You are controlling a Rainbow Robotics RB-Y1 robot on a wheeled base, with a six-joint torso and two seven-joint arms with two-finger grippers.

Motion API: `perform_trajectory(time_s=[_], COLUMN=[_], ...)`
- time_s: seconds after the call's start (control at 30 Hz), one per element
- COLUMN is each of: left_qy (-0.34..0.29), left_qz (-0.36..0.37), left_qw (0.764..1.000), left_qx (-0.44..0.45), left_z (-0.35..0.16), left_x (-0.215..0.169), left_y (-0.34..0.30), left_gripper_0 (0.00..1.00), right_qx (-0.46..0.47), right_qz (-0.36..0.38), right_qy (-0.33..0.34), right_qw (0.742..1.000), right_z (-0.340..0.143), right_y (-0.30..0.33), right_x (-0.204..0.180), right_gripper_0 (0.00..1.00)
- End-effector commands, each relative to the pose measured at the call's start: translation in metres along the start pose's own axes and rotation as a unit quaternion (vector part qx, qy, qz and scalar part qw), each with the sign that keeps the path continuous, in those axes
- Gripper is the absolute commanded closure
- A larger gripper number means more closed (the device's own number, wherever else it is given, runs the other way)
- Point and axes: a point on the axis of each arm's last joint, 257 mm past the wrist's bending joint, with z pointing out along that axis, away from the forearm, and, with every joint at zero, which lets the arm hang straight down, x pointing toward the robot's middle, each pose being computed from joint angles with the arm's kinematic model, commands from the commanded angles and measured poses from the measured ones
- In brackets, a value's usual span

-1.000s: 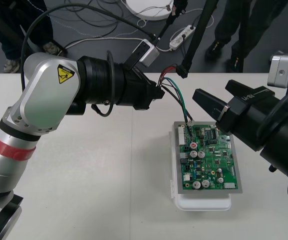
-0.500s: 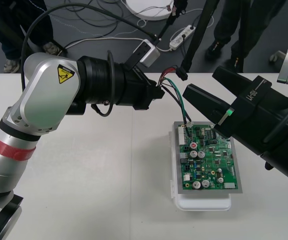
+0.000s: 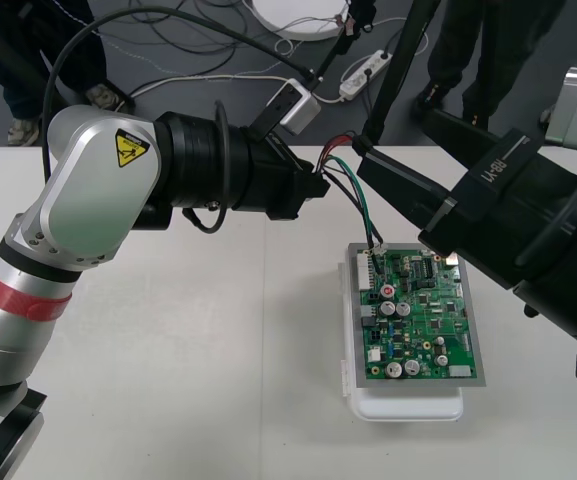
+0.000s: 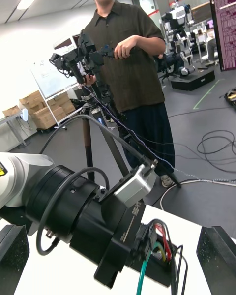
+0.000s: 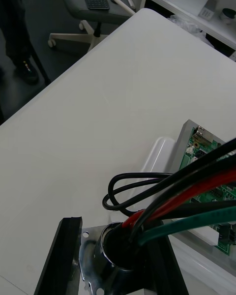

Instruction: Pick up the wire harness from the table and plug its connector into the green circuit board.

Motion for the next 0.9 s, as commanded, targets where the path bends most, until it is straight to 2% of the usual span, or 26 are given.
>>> perform_trajectory(time_s=[0.03, 0.9], left_qy=[-0.035, -0.033], left_qz=[0.065, 0.074], left_qw=[0.997, 0.996], left_qx=[-0.008, -0.027], left_z=[-0.001, -0.003], left_x=[-0.038, -0.045], left_y=[-0.002, 0.007], left_gripper_0=[1.0, 1.0], right_qx=[-0.016, 0.013], right_qz=[0.002, -0.005], right_qy=[-0.008, 0.014], right_qw=[1.0, 1.0], right_z=[0.015, 0.031], right_y=[0.004, -0.018], right_x=[-0.006, 0.031], right_gripper_0=[0.0, 0.0])
